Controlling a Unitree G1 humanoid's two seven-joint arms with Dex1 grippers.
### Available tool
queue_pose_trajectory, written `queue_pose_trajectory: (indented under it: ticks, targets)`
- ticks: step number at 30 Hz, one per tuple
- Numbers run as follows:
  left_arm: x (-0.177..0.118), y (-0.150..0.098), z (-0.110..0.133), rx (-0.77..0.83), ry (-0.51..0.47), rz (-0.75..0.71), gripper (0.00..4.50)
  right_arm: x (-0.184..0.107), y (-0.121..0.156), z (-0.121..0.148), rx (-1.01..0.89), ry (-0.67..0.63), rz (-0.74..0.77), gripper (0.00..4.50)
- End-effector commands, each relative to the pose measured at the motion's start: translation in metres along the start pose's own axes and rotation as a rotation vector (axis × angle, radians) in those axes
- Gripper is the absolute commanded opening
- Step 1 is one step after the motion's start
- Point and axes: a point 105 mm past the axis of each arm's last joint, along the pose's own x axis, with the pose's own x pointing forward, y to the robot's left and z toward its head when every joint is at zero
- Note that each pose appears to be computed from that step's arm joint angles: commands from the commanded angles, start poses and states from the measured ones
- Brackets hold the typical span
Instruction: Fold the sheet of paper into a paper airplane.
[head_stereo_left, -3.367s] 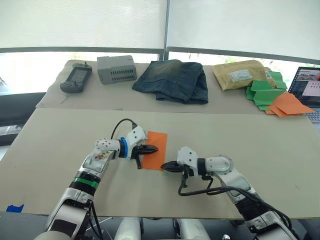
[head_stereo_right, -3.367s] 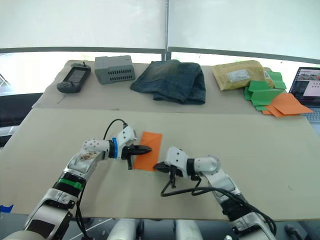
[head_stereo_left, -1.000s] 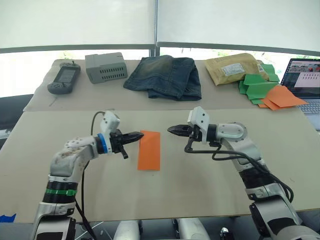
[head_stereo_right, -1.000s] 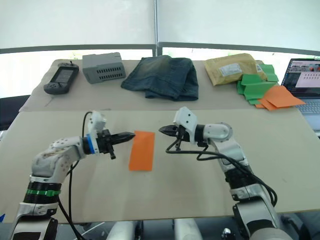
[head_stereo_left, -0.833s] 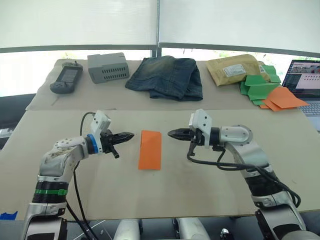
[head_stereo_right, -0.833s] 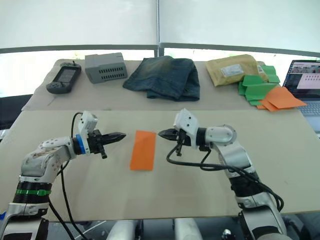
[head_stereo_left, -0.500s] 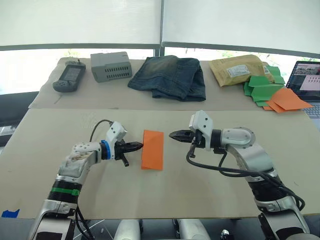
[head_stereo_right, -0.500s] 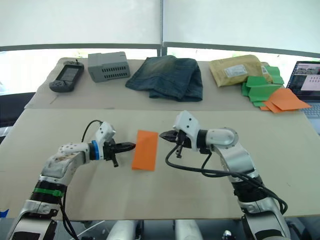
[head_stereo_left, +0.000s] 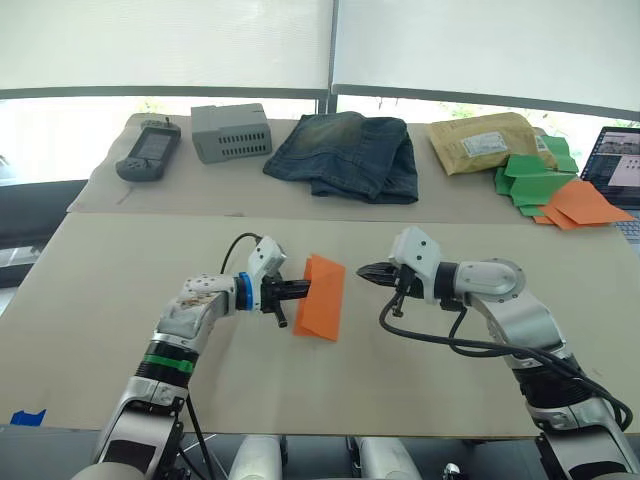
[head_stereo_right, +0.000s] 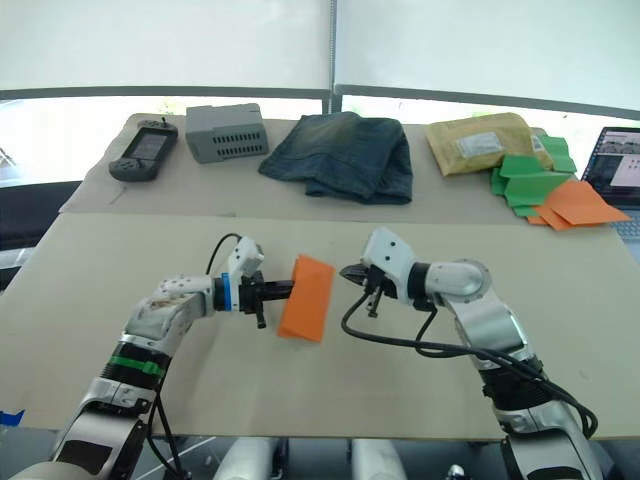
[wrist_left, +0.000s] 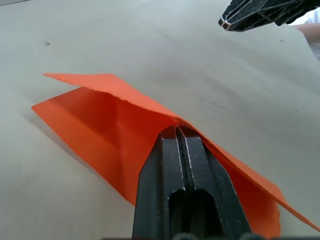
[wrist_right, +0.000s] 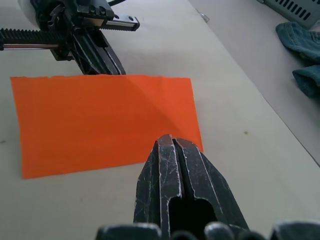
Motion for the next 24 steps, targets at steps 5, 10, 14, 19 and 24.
queue_pose_trajectory:
  ticks: [5,10,14,19,24]
  targets:
    - [0.034,-0.011,0.014,0.083,-0.016,-0.09,0.0,-0.019,-0.011,0.013,-0.037,0.001,-0.088,0.01]
    - [0.045,-0.015,0.014,0.087,-0.017,-0.116,0.0,-0.018,0.002,-0.016,0.037,0.105,-0.086,0.01]
    - [0.048,-0.016,0.013,0.096,-0.008,-0.129,0.0,-0.007,0.022,-0.038,0.036,0.174,-0.046,0.01]
    - [0.048,-0.014,0.008,0.105,0.011,-0.129,0.0,0.0,0.032,-0.05,0.032,0.207,-0.01,0.01]
    - [0.053,-0.018,0.014,0.104,-0.012,-0.14,0.0,0.01,0.041,-0.06,0.045,0.182,0.027,0.01]
